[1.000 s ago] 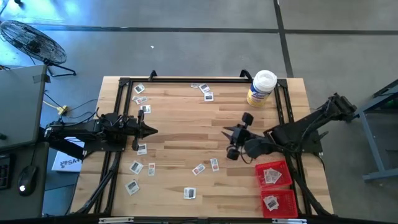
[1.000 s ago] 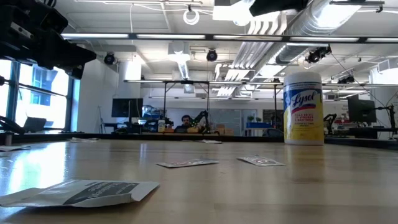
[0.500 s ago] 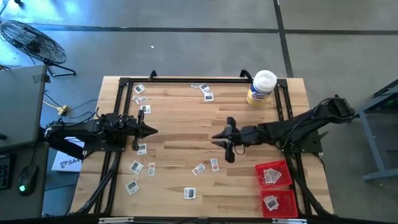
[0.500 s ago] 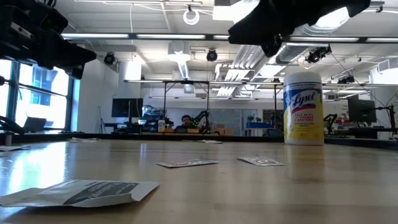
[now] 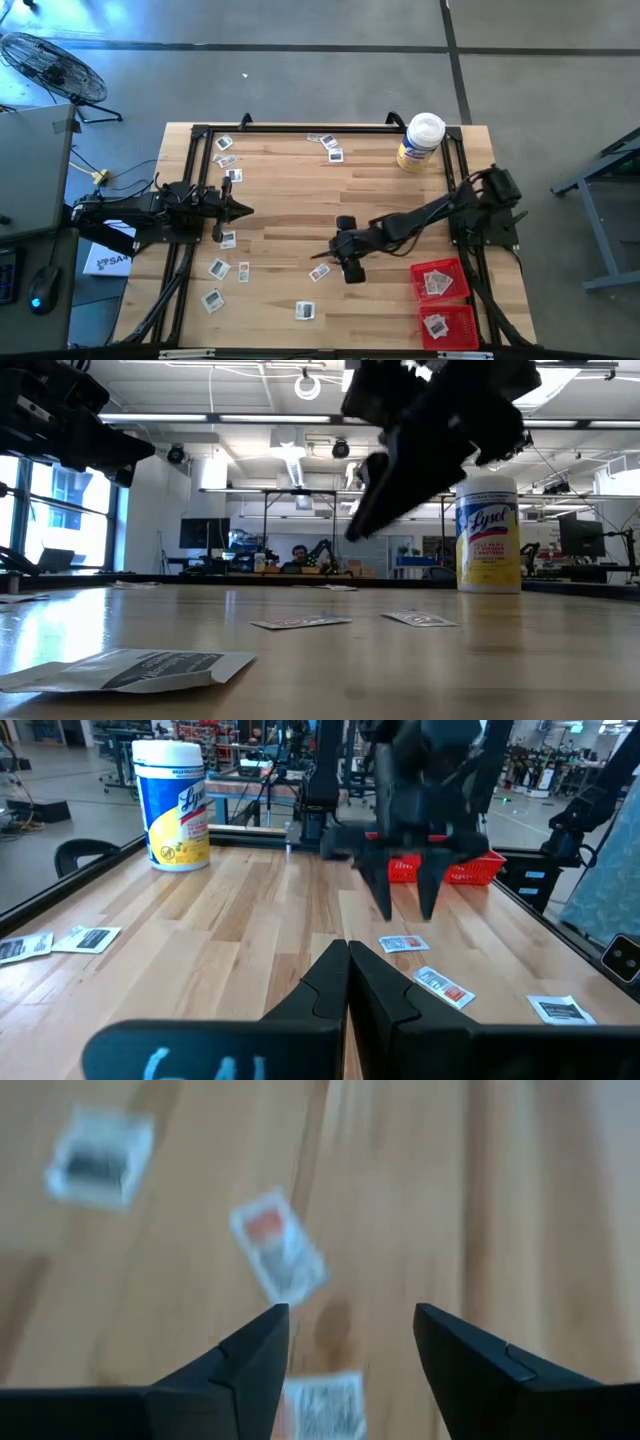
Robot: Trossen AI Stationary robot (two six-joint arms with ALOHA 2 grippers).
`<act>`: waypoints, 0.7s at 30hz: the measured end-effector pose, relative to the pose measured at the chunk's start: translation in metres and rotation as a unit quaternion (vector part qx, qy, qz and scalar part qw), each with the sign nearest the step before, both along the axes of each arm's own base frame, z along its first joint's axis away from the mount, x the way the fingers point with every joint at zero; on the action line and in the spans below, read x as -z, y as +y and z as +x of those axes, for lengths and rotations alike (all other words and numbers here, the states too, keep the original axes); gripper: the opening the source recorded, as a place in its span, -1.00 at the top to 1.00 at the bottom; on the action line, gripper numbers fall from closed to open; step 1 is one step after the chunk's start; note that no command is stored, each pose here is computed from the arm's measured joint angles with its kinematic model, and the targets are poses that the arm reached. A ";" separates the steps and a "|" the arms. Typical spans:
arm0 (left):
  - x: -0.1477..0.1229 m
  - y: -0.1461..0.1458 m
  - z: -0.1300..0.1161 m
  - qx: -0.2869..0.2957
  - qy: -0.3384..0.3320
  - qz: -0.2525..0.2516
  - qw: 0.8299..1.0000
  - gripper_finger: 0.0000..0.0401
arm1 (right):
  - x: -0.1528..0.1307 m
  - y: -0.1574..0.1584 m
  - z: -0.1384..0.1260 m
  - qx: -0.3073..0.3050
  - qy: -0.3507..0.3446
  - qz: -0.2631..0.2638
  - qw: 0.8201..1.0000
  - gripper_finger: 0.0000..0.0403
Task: Pick & Place First Aid Supplies
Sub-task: Put the white ointment pack into the top red bin
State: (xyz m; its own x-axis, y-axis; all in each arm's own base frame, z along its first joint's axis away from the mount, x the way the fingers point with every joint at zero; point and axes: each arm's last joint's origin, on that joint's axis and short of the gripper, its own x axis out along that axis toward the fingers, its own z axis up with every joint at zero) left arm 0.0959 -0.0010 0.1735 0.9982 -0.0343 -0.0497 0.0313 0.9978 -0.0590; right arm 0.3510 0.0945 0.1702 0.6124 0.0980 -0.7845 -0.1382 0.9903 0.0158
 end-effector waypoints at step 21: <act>0.000 0.000 0.000 0.000 0.000 0.000 1.000 0.99 | 0.026 -0.004 -0.014 0.026 0.096 -0.032 0.995 0.37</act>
